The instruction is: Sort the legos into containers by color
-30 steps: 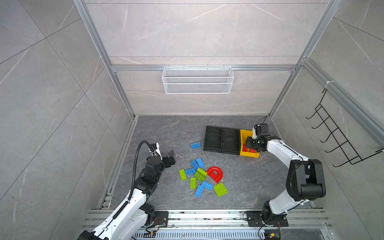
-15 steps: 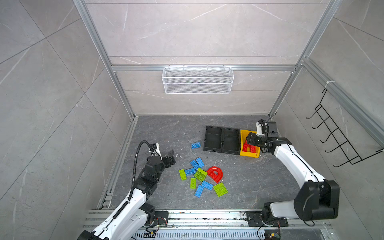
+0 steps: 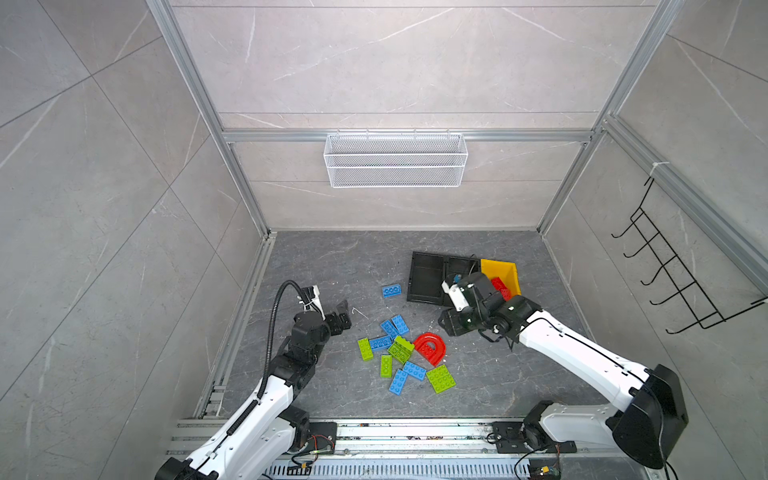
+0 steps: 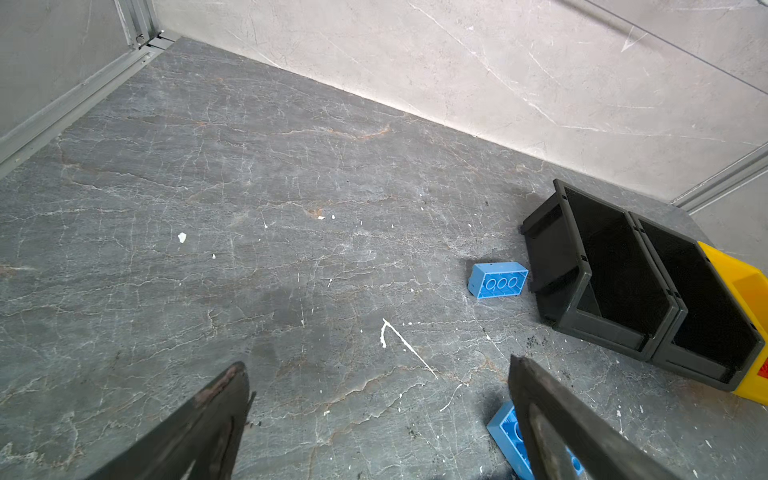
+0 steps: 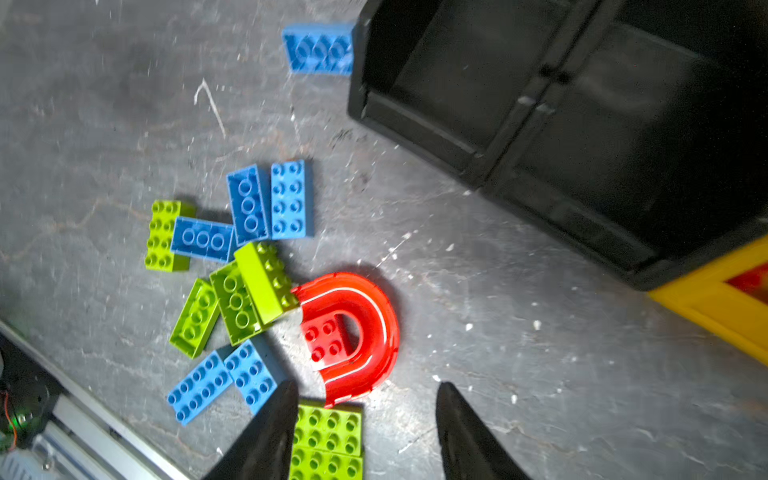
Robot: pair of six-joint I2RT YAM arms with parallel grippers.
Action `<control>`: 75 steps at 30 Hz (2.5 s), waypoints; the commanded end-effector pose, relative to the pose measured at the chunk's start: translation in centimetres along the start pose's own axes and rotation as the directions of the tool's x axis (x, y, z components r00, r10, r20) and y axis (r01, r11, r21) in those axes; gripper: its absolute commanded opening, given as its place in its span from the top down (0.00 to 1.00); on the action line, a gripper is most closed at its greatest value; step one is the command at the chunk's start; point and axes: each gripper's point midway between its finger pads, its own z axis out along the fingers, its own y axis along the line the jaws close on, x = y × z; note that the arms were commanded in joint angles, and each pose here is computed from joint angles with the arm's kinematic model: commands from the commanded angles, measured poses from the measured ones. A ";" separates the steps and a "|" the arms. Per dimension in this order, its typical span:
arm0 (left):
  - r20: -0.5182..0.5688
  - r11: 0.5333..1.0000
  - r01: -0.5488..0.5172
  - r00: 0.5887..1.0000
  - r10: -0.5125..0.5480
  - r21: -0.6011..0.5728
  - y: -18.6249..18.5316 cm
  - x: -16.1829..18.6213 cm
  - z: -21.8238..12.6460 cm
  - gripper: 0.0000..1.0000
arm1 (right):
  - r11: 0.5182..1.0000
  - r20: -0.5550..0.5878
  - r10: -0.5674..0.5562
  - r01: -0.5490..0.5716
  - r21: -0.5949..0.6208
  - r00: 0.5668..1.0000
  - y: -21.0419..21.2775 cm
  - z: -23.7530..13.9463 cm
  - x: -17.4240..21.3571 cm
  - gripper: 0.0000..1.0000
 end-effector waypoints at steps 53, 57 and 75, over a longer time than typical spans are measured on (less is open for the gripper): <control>0.064 1.000 -0.011 0.998 0.012 -0.019 0.2 -1.7 -0.4 0.01 | 0.952 -0.307 -0.250 0.292 0.096 0.918 4.5 10.4 5.1 0.50; 0.066 1.000 -0.010 0.998 0.011 -0.019 0.2 -1.7 -0.4 0.01 | 0.946 -0.334 -0.248 0.301 0.117 0.909 4.0 11.3 5.5 0.52; 0.060 1.000 -0.005 0.998 0.006 -0.005 -0.1 -1.6 -0.3 0.01 | 0.967 -0.237 -0.150 0.192 0.166 0.960 1.6 8.3 4.0 0.77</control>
